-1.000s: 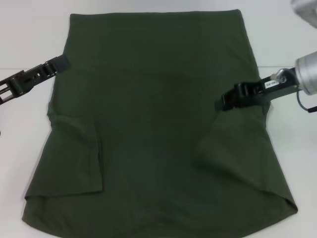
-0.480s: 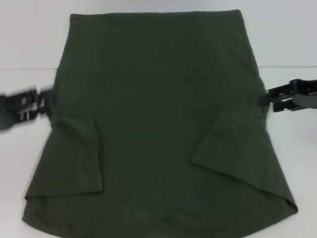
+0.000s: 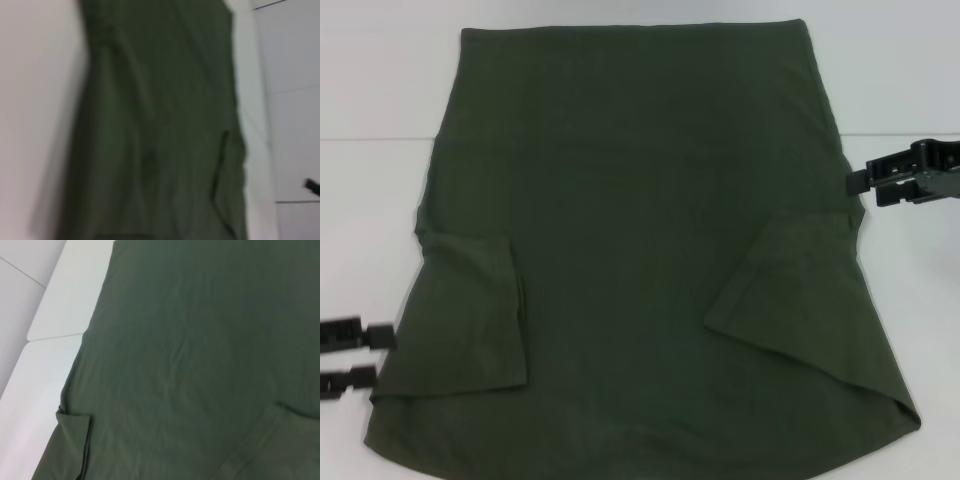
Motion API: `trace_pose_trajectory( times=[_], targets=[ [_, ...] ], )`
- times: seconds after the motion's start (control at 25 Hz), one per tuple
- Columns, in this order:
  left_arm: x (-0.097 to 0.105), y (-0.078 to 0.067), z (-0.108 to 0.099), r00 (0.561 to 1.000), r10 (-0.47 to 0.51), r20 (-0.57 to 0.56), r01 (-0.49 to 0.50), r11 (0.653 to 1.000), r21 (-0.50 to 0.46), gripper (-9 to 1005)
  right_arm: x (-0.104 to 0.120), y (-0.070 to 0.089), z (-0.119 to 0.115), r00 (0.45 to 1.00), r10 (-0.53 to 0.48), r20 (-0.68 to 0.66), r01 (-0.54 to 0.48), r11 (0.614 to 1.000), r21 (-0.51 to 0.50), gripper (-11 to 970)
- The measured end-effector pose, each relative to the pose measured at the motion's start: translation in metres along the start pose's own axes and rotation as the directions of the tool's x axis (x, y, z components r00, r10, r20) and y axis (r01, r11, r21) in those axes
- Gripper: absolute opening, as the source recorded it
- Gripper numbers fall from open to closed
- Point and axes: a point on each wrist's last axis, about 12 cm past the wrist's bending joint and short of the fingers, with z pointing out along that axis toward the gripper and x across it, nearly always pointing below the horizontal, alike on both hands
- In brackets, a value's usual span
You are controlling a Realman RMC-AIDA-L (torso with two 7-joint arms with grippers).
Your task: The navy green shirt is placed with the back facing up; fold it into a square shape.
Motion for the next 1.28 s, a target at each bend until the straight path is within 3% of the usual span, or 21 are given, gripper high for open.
trace_pose_trajectory(
  times=[0.48, 0.92, 1.28],
  targets=[
    [0.004, 0.023, 0.003, 0.998, -0.060, 0.006, 0.060, 0.984, -0.170, 782, 0.002, 0.000, 0.001, 1.000, 0.000, -0.007, 0.000, 1.000, -0.003, 631],
    [0.006, 0.034, 0.012, 0.996, -0.087, 0.019, 0.089, 0.969, -0.232, 782, 0.001, 0.000, 0.001, 1.000, 0.003, -0.004, -0.003, 1.000, -0.005, 631],
    [0.007, 0.036, 0.016, 0.996, -0.091, 0.020, 0.094, 0.967, -0.236, 781, 0.001, 0.000, 0.000, 1.000, 0.008, 0.001, -0.008, 1.000, -0.009, 631]
  ],
)
